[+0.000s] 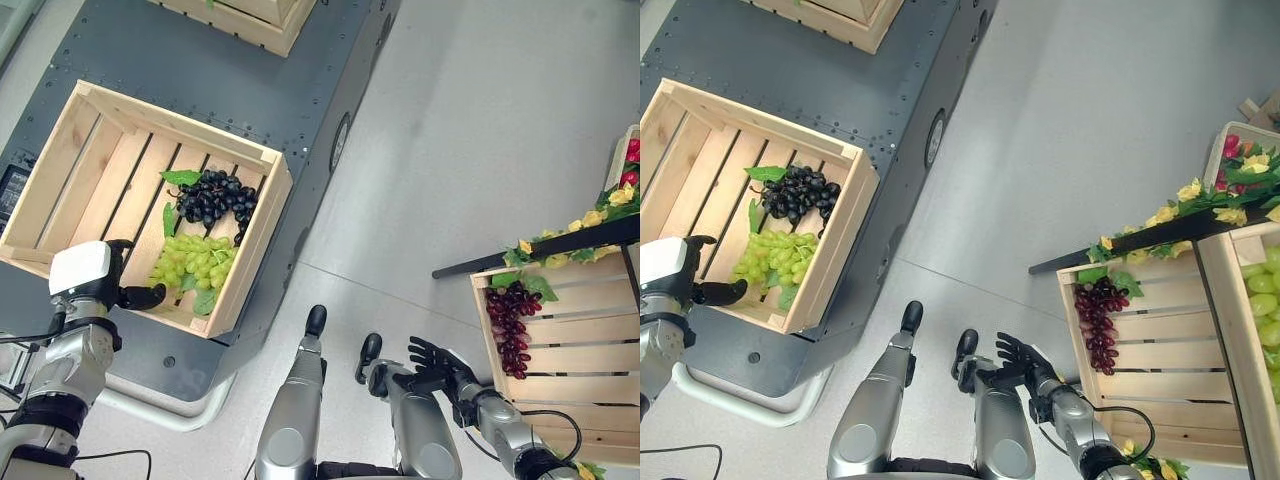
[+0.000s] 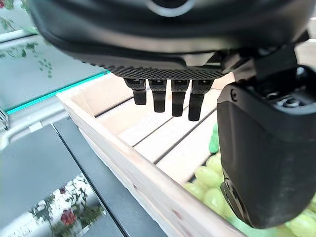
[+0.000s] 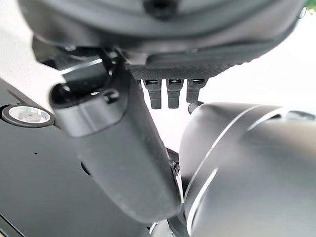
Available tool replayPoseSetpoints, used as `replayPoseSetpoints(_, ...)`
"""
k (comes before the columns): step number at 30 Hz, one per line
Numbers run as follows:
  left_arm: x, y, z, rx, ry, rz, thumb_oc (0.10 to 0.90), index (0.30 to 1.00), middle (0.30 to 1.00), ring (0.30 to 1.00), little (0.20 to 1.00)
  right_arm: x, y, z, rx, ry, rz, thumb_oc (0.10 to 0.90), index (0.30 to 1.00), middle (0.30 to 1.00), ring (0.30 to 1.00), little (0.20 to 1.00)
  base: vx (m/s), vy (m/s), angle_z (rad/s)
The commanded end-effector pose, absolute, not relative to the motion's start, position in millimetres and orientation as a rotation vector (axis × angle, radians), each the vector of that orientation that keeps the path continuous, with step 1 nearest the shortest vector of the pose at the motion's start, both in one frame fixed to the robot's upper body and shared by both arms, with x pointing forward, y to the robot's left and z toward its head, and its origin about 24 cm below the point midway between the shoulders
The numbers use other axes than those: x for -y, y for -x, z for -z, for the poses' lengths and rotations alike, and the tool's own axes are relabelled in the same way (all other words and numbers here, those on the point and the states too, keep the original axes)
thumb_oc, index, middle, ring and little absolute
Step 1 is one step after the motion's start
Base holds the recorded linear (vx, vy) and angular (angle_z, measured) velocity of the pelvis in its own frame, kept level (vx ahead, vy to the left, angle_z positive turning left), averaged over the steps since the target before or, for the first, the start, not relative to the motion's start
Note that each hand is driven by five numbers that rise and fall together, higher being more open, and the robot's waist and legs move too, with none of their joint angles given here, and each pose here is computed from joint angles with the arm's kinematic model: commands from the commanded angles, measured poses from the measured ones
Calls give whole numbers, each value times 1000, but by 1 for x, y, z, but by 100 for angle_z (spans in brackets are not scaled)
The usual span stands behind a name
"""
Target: Pick up the fruits from the basket on one side to the basket on the other side
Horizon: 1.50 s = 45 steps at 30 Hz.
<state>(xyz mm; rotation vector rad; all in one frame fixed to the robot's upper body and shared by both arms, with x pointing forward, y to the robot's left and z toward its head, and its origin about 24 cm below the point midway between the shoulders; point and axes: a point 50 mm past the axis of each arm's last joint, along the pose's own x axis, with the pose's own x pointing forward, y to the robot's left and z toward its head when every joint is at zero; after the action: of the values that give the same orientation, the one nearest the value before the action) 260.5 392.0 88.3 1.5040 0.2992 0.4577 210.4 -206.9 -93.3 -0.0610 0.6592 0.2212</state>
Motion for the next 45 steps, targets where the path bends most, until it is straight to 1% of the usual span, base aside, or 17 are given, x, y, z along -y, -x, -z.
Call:
replayPoseSetpoints(1, -416, -260, -138, -208, -1575, -690, 800, 900, 900, 900, 900, 201, -196, 97, -663, -7, -263, 800, 900, 900, 900, 900, 0, 0, 0)
replayPoseSetpoints(15, -403, -285, -142, -194, -1549, -662, 800, 900, 900, 900, 900, 194, -202, 93, -643, -3, -281, 800, 900, 900, 900, 900, 5, 15, -2)
replayPoseSetpoints(26, -386, -306, -148, -179, -1610, -575, 800, 900, 900, 900, 900, 191, -207, 90, -625, 3, -304, 800, 900, 900, 900, 900, 2, 11, 0)
replayPoseSetpoints(36, -384, -308, -138, -252, -1603, -492, 800, 900, 900, 900, 900, 193, -212, 86, -613, 18, -295, 800, 900, 900, 900, 900, 3, 10, -2)
replayPoseSetpoints(45, -385, -305, -130, -370, -1626, -388, 800, 900, 900, 900, 900, 195, -215, 83, -603, 22, -286, 800, 900, 900, 900, 900, 0, 0, 0)
